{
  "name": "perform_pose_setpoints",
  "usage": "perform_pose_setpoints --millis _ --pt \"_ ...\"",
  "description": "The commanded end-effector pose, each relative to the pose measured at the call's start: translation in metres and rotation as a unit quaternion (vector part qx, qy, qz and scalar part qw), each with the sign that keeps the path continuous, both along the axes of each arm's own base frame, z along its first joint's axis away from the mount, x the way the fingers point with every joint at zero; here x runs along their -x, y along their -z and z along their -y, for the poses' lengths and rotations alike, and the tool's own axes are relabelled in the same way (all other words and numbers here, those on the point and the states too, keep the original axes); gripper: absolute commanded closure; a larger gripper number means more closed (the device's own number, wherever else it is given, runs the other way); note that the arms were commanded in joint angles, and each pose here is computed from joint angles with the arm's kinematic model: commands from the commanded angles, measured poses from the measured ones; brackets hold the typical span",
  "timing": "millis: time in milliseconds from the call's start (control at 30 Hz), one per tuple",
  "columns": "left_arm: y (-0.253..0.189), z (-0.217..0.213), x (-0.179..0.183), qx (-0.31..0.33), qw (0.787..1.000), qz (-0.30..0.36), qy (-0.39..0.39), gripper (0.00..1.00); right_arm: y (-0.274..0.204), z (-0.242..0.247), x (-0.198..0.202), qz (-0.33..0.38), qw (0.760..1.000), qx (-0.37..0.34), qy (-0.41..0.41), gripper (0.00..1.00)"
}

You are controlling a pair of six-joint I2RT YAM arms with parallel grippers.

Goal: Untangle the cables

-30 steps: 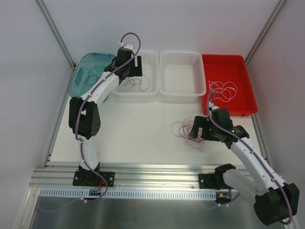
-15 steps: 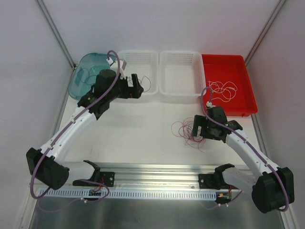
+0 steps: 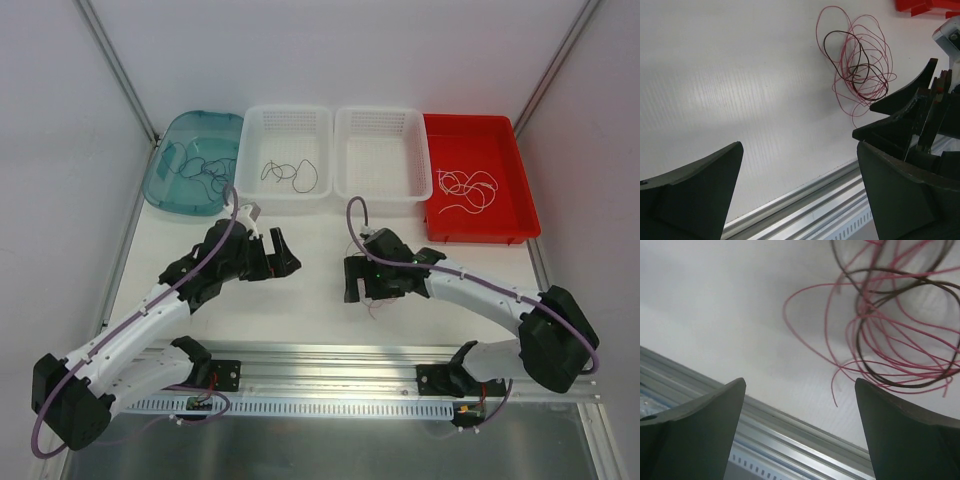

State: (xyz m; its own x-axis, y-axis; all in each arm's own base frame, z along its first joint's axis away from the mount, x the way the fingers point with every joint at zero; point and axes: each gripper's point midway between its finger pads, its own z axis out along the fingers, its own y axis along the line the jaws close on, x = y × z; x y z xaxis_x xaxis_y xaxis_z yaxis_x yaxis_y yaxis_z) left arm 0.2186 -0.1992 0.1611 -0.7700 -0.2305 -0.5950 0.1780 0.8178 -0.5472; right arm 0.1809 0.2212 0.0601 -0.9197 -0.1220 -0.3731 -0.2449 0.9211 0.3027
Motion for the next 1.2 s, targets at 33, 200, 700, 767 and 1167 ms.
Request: perform_pose_setpoints --millis 33,200,700,767,1167 --pt "-0.003 0.003 0.006 0.041 0.999 -0.016 -0.027 0.01 -0.038 -0.026 -0.017 0.06 0.998 -0.029 0.013 0.04" --pt "-0.006 0.013 -0.004 0.037 0.999 -0.029 -0.027 0.02 -0.062 0.008 -0.026 0.123 0.991 0.005 0.048 0.04" --pt "-0.01 0.14 -0.063 -0.011 0.997 -0.057 0.052 0.07 -0.059 0.126 -0.047 0.134 0.967 0.023 0.215 0.02" --pt "0.001 0.16 -0.068 -0.021 0.996 -0.065 0.061 0.11 -0.052 0.131 -0.046 0.123 0.966 0.012 0.227 0.02" --pt "0.073 0.207 -0.073 -0.077 0.988 -0.113 0.073 0.5 -0.035 0.11 -0.046 0.092 0.969 -0.079 0.213 0.03"
